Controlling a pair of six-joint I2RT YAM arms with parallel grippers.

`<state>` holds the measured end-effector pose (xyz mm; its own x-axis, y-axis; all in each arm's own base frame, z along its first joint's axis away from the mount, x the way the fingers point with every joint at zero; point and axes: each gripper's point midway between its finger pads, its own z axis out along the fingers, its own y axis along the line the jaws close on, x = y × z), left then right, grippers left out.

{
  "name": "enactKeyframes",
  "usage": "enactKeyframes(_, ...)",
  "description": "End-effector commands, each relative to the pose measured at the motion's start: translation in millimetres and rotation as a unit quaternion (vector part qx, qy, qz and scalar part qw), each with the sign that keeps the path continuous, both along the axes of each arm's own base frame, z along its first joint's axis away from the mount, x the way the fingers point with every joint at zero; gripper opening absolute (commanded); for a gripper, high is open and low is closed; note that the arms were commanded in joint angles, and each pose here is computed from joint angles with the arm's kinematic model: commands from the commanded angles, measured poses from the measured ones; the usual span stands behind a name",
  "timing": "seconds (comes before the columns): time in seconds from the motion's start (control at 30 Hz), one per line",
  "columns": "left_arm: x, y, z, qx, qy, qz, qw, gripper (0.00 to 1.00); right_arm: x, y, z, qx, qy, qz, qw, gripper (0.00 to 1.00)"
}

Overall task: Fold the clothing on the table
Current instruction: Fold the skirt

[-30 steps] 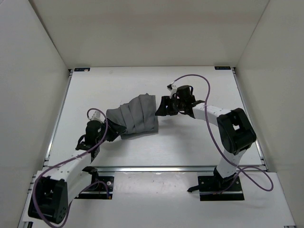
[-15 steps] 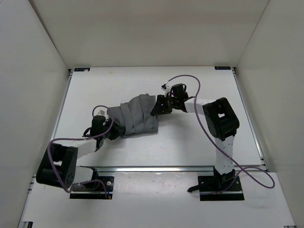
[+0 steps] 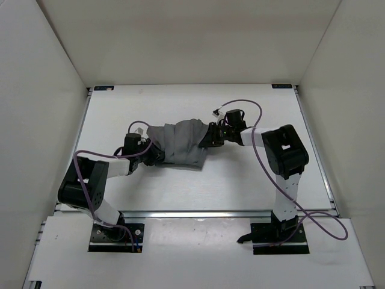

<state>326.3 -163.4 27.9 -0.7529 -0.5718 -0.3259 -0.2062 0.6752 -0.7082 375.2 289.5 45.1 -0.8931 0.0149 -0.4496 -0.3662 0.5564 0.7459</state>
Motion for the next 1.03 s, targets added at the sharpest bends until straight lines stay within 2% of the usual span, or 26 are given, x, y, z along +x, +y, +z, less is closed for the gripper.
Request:
enactKeyframes(0.0,7,-2,20,-0.015,-0.03,-0.024,0.999,0.43,7,4,42,0.044,-0.055,0.033,0.997,0.24)
enactKeyframes(0.03,8,2,26,-0.018,-0.036,-0.028,0.999,0.55,6,8,49,0.052,-0.063,0.048,0.995,0.4)
enactKeyframes(0.07,7,0,39,-0.023,-0.049,-0.039,0.998,0.65,6,10,55,0.053,-0.063,0.059,0.995,0.51)
enactKeyframes(0.13,10,13,59,-0.016,-0.068,-0.033,0.997,0.71,11,9,72,0.04,-0.078,0.063,0.994,0.59)
enactKeyframes(0.2,8,16,90,-0.019,-0.099,-0.046,0.994,0.76,9,4,90,0.01,-0.089,0.049,0.995,0.61)
enactKeyframes(0.23,1,18,119,-0.025,-0.132,-0.056,0.989,0.89,3,-1,107,-0.005,-0.101,0.035,0.994,0.66)
enactKeyframes(0.27,-4,20,127,-0.022,-0.142,-0.063,0.988,0.98,-3,-6,109,-0.012,-0.102,0.025,0.994,0.67)
enactKeyframes(0.33,-25,26,154,-0.019,-0.177,-0.063,0.982,0.99,-15,-18,146,0.001,-0.145,-0.008,0.989,0.72)
enactKeyframes(0.37,-32,28,155,-0.019,-0.177,-0.062,0.982,0.98,-22,-28,141,0.003,-0.14,-0.018,0.99,0.73)
enactKeyframes(0.43,-52,32,171,-0.016,-0.218,-0.056,0.974,0.99,-28,-50,159,0.01,-0.176,-0.046,0.983,0.77)
enactKeyframes(0.53,-75,26,181,-0.017,-0.253,-0.081,0.964,0.98,-30,-81,149,-0.03,-0.179,-0.079,0.98,0.8)
enactKeyframes(0.63,-86,20,186,-0.006,-0.265,-0.096,0.959,0.99,-37,-90,144,-0.034,-0.175,-0.081,0.981,0.82)
enactKeyframes(0.83,-101,12,176,0.022,-0.254,-0.149,0.956,0.99,-38,-83,139,-0.029,-0.175,-0.075,0.981,0.83)
enactKeyframes(0.93,-105,17,157,0.063,-0.215,-0.163,0.961,0.99,-38,-73,134,-0.033,-0.171,-0.065,0.983,0.85)
enactKeyframes(1.0,-102,35,151,0.122,-0.185,-0.146,0.964,0.98,-37,-69,120,-0.051,-0.161,-0.066,0.983,0.86)
